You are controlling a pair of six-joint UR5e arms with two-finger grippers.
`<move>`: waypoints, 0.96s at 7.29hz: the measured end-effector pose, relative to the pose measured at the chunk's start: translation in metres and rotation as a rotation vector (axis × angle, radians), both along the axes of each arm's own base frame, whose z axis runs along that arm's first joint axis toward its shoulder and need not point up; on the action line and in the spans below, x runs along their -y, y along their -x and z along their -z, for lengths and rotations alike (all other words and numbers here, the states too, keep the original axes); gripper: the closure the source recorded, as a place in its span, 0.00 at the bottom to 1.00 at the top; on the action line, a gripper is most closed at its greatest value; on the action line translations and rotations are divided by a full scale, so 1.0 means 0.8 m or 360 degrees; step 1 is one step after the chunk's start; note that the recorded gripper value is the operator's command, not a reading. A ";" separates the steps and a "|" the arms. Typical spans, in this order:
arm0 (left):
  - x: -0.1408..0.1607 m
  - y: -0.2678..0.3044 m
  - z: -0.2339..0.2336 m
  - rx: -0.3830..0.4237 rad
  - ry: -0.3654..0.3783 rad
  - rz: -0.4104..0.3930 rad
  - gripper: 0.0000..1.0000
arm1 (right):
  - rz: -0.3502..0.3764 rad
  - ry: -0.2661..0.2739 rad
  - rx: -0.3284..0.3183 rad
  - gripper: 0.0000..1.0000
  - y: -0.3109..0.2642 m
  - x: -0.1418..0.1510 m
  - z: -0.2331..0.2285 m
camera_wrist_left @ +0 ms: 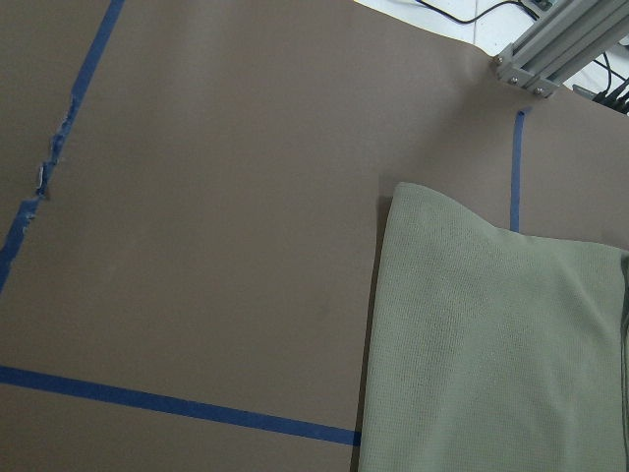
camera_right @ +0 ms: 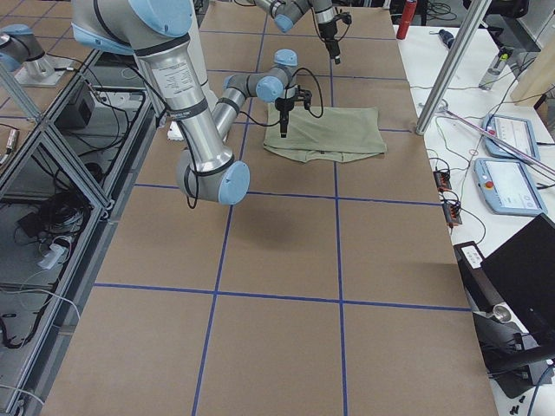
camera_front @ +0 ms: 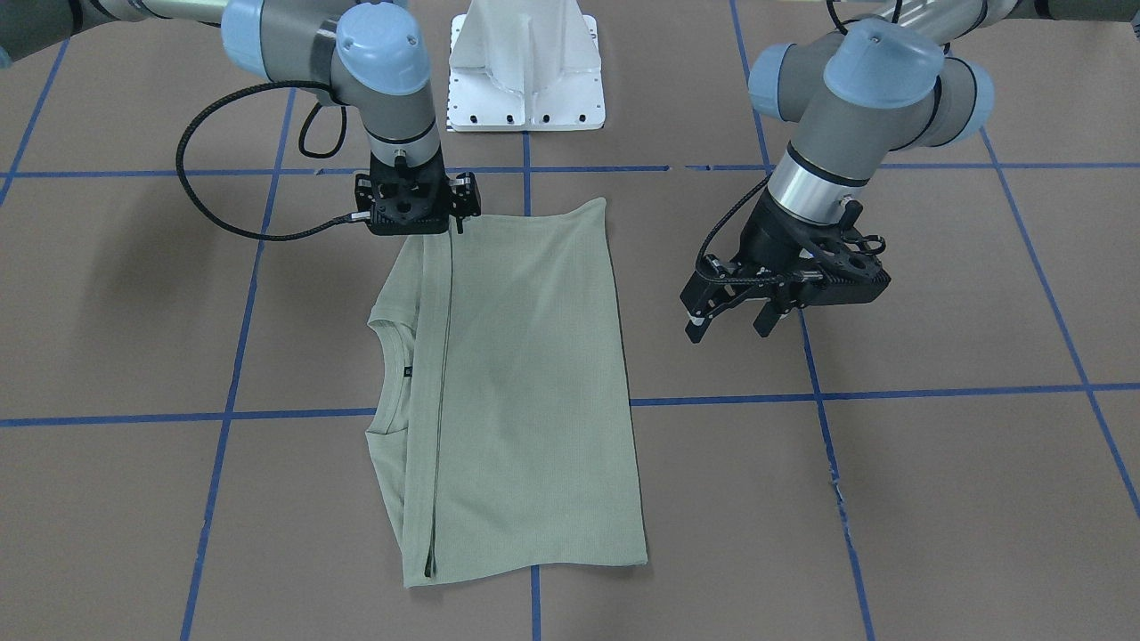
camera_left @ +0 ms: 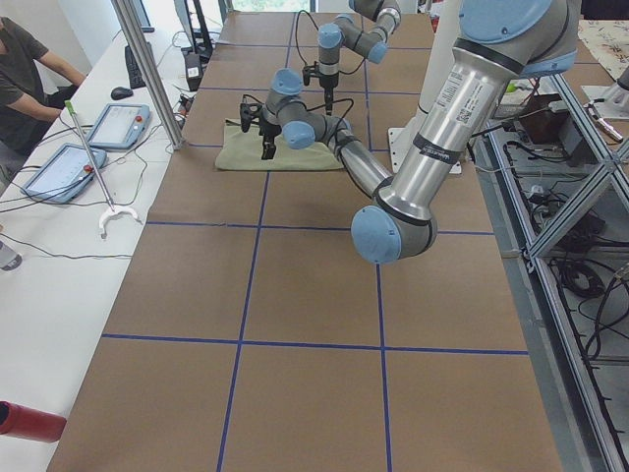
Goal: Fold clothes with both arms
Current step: 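Release the shirt with the left gripper while the right gripper presses its collar edge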
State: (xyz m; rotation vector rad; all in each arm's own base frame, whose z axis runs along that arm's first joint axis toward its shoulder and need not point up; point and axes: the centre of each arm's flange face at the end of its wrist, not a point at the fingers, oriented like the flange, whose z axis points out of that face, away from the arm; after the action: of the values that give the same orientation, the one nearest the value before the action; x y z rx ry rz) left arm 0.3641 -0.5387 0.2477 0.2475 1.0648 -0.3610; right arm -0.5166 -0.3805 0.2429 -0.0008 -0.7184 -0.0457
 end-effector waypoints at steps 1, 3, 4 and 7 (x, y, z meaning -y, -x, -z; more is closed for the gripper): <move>-0.001 0.000 0.000 -0.0003 0.0003 0.0000 0.00 | 0.0038 0.0000 -0.0022 0.00 0.015 -0.008 -0.006; -0.002 -0.001 0.000 -0.0006 0.0012 0.0002 0.00 | 0.0084 -0.0005 -0.0058 0.00 0.031 -0.021 -0.018; -0.002 -0.002 -0.001 -0.0006 0.0013 0.0002 0.00 | 0.0100 -0.0013 -0.0087 0.00 0.041 -0.029 -0.028; 0.000 -0.006 -0.005 -0.0003 0.0019 0.0001 0.00 | 0.0141 -0.0040 -0.0141 0.00 0.053 -0.036 -0.047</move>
State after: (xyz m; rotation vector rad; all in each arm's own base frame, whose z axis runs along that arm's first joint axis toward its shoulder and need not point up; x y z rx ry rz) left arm 0.3687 -0.5389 0.2520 0.2366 1.0644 -0.3682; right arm -0.5593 -0.3519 0.2806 -0.0104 -0.6288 -0.1389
